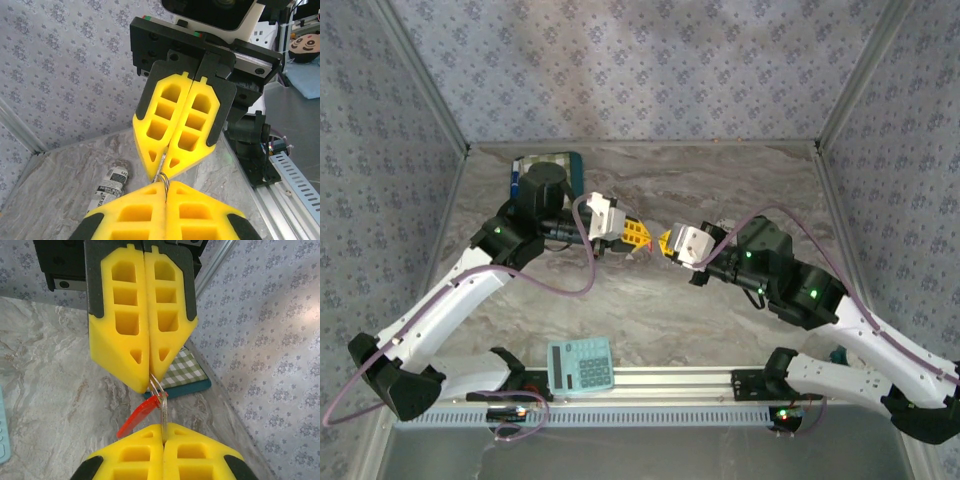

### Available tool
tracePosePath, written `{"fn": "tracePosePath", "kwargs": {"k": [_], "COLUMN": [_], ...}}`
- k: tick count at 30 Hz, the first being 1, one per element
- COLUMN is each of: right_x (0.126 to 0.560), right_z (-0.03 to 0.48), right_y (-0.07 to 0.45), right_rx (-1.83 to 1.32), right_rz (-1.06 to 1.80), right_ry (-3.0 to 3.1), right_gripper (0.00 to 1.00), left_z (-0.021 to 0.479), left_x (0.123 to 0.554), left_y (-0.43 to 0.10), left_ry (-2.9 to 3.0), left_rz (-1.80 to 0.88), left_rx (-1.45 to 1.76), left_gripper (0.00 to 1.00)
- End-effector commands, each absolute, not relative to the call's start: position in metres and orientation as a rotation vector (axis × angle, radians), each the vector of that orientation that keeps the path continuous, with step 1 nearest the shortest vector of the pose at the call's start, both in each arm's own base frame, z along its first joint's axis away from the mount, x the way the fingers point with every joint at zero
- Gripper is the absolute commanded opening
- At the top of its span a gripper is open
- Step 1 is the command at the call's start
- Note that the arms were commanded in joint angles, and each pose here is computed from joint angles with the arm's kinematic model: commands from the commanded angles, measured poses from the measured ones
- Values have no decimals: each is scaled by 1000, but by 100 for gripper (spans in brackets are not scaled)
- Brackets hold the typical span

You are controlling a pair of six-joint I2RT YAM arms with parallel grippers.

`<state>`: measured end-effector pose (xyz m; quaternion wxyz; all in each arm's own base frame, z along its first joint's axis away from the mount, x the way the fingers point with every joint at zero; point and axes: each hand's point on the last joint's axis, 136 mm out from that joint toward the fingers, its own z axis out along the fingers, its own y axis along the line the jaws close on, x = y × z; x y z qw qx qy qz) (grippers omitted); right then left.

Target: Remove the keys from the keyring

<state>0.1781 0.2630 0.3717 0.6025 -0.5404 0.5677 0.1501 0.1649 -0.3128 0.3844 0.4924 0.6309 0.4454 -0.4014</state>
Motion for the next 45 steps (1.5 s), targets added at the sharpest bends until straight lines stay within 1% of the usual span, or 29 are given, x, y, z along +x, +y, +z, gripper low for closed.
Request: {"fn": "tracePosePath", "kwargs": {"k": [1,2,5,8,10,15,23,27,28,30,36,45], "right_x": [180,180,179,179,179,183,184,182,182,181,182,182], "right_z": [361,361,362,363,366,369,373,375,375,378,385,390], "right_y": [254,254,253,252,251,251,251,252,253,254,256,260], "right_rx": [-1261,-1262,-1263,-1257,-1245,-1213,-1190,-1186,-1183,-1172,-1149,-1131], "right_rz": [324,326,328,328,330,334,347,375,383,403,427,461], "right_ry": [1366,1368,1375,1380,1377,1398,1407,1400,1401,1397,1388,1383], "right_gripper": [0,0,0,0,0,0,0,0,0,0,0,0], "left_z": [405,404,405,404,403,401,389,381,379,377,372,369], "left_x": [161,163,165,166,168,173,181,186,187,188,188,198], "left_y": [-302,-301,-300,-299,-299,-300,-299,-299,-300,-302,-316,-336], "left_ry": [1031,1038,1038,1038,1048,1074,1141,1156,1161,1165,1126,1110], "left_rz": [-950,-939,-920,-915,-910,-913,-930,-929,-937,-964,-949,-887], "left_rx": [1488,1478,1462,1459,1455,1413,1325,1255,1246,1217,1166,1133], "left_gripper": [16,21,25,17,17,32,35,40,43,52,64,66]}}
